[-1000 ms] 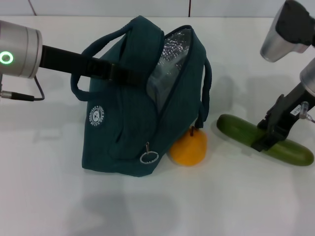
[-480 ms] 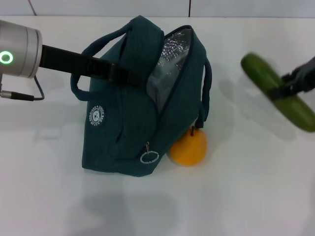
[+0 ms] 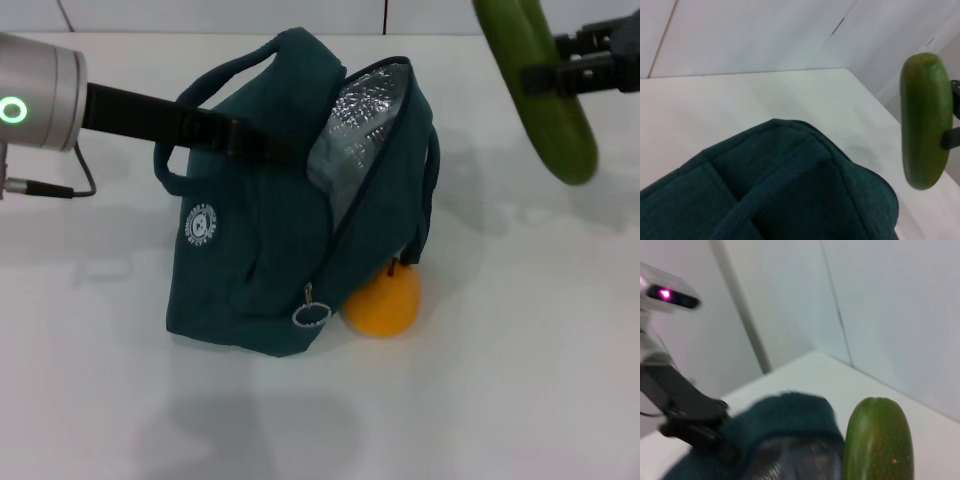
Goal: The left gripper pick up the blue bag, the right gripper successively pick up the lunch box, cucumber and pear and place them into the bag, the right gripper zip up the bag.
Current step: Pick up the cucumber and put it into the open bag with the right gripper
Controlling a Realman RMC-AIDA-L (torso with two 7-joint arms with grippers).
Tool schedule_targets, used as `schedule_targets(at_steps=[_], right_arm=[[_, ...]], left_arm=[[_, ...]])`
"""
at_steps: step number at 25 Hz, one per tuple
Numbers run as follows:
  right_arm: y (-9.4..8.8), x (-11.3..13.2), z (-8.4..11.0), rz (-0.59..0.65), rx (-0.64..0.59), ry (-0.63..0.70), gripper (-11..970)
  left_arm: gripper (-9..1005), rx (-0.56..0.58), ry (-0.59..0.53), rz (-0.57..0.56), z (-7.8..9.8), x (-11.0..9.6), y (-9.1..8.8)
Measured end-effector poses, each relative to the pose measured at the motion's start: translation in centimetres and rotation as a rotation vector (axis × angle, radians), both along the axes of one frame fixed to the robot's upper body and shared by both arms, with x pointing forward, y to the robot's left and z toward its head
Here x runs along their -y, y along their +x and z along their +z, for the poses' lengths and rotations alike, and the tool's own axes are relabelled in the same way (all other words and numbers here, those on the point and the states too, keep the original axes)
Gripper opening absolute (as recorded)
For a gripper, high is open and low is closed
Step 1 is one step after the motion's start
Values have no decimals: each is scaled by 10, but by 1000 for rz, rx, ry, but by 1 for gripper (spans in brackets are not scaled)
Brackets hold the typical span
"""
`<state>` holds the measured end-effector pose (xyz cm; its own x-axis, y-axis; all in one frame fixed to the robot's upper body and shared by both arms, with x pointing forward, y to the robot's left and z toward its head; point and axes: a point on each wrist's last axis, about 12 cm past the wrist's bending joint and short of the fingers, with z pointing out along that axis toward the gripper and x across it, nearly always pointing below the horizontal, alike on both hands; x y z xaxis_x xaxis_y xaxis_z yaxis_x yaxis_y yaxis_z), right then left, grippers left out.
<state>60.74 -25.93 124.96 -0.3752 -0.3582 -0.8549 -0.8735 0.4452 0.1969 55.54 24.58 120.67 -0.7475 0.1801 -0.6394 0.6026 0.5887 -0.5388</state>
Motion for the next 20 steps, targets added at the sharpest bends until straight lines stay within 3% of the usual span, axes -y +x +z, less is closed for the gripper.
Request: schedule_targets(at_steps=[13, 20], right_arm=[[-5, -51, -16, 207, 179, 350, 592], [-4, -77, -41, 240, 235, 363, 592]], left_arm=[[44, 18, -7, -1, 3, 4, 4], [44, 15, -8, -2, 2, 3, 3]])
